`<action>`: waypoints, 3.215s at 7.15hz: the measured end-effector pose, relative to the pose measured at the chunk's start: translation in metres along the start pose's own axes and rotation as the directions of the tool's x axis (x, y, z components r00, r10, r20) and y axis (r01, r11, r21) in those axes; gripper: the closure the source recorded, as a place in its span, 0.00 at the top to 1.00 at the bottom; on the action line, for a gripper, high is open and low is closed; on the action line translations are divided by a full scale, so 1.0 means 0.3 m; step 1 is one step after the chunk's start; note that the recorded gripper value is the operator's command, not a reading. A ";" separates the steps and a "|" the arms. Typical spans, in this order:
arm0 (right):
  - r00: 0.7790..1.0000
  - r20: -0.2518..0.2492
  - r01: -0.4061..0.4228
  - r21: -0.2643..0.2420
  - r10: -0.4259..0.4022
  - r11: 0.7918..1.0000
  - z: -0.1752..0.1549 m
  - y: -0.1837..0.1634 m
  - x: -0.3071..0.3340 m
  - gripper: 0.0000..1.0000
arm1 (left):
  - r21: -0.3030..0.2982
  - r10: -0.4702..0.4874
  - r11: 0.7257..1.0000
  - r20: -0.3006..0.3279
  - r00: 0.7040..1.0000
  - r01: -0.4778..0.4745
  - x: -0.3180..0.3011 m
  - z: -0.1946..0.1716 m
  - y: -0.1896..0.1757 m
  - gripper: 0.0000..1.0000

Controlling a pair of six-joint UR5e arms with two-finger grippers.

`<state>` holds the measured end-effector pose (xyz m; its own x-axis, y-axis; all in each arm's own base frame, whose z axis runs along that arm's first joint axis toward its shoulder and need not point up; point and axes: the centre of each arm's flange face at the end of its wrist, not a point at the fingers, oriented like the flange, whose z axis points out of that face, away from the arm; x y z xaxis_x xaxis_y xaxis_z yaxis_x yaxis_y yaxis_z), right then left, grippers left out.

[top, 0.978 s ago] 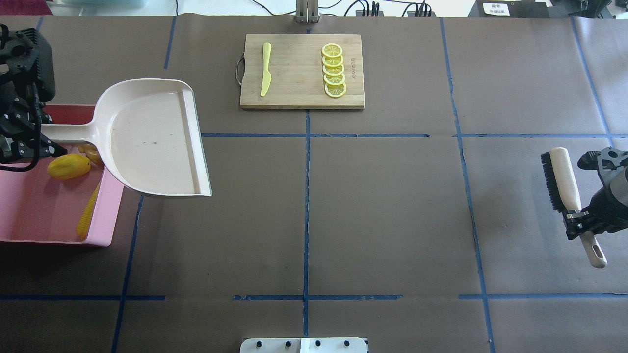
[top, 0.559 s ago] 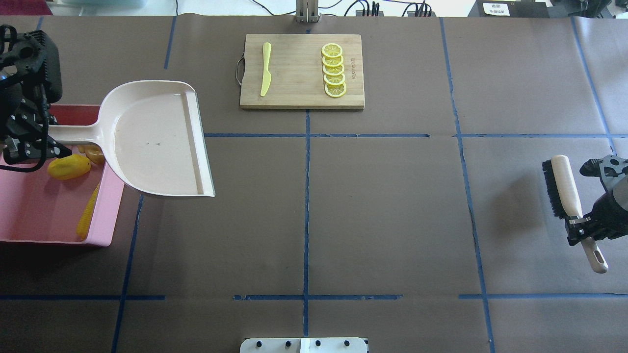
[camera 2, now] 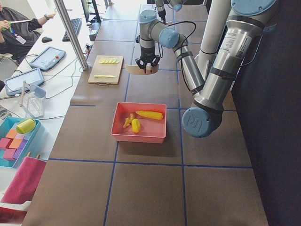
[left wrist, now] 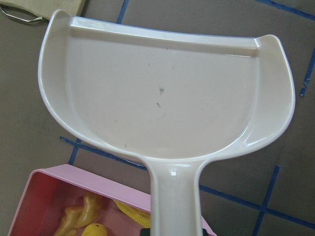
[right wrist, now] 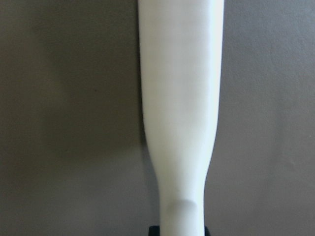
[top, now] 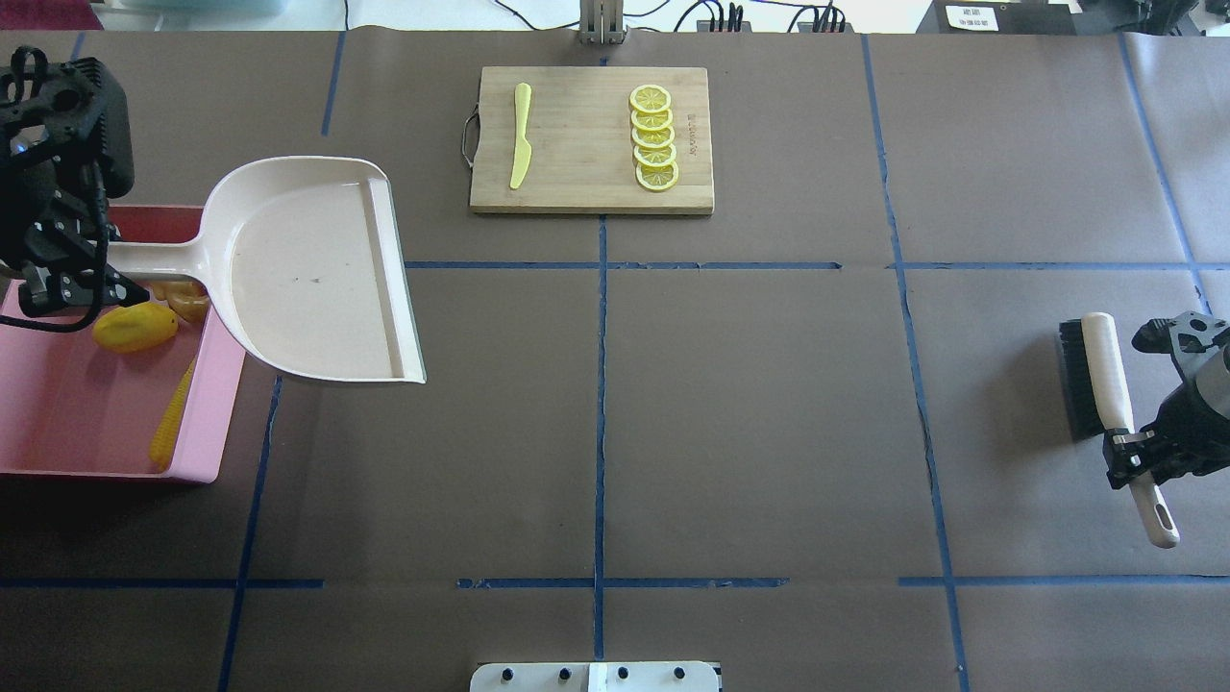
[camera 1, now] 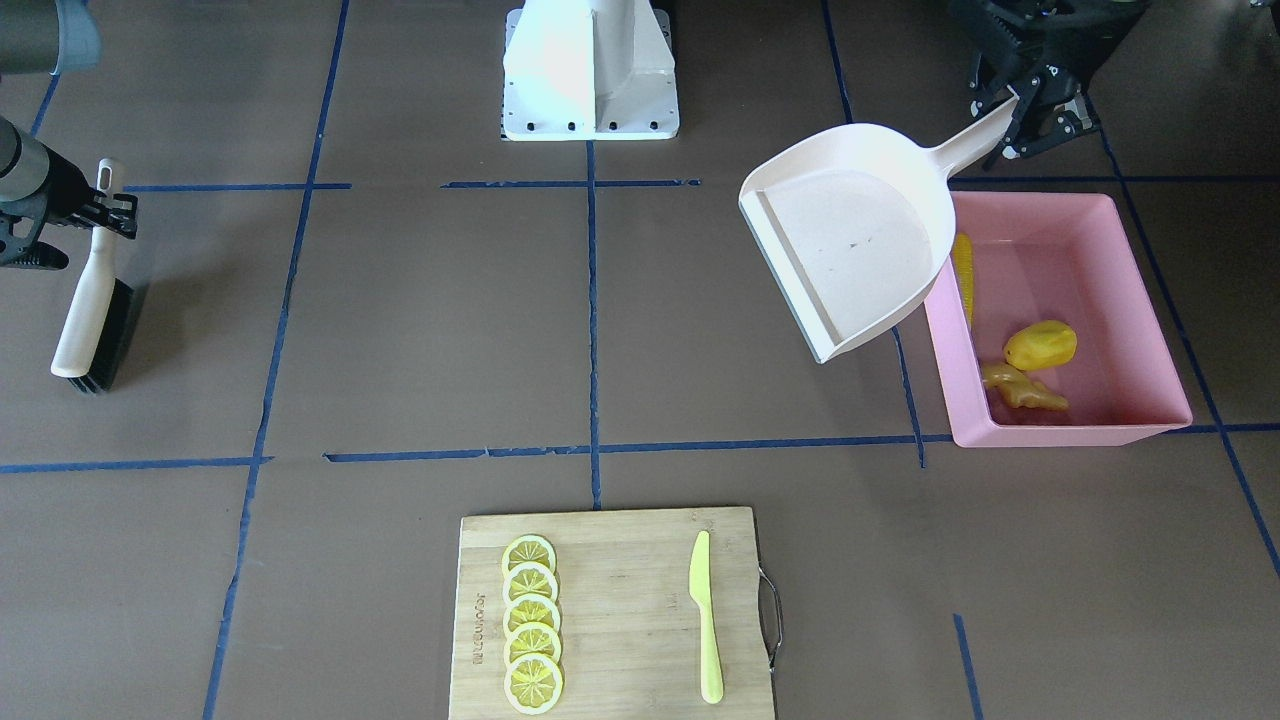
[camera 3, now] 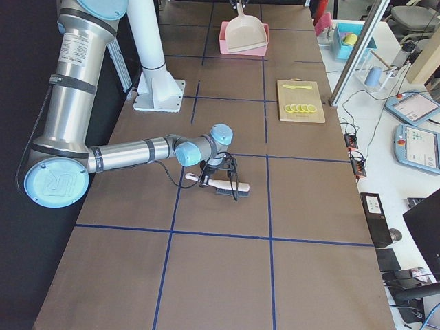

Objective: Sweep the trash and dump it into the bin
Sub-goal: 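Lower the empty dustpan with the left gripper while the right moves the brush back, then carry the dustpan away from the bin and lower it with the left gripper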

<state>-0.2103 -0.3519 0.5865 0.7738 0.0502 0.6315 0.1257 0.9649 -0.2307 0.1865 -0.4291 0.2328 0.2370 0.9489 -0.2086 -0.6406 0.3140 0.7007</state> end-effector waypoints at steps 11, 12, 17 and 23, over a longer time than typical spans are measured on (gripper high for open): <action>0.992 0.091 -0.107 0.197 0.090 0.975 -0.308 -0.077 0.109 1.00 | 0.322 0.183 0.938 -0.145 0.972 -0.128 -0.102 0.621 -0.175 0.00; 0.992 0.095 -0.106 0.204 0.088 0.973 -0.318 -0.085 0.104 1.00 | 0.363 0.182 0.925 -0.157 0.971 -0.114 -0.083 0.698 -0.171 0.00; 0.992 0.095 -0.106 0.210 0.088 0.972 -0.324 -0.094 0.100 1.00 | 0.359 0.205 0.925 -0.199 0.958 -0.124 0.023 0.842 -0.172 0.00; 0.991 0.097 -0.114 0.209 0.095 0.971 -0.322 -0.105 0.094 1.00 | 0.347 0.251 0.922 -0.194 0.948 -0.173 0.022 0.836 -0.216 0.99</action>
<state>-0.1324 -0.4058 0.5400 0.7186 0.1664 0.6752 -0.0955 0.9854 -0.1412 0.4128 -0.4512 0.3572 -0.0779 0.9850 -0.1541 -0.3782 0.1138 0.9187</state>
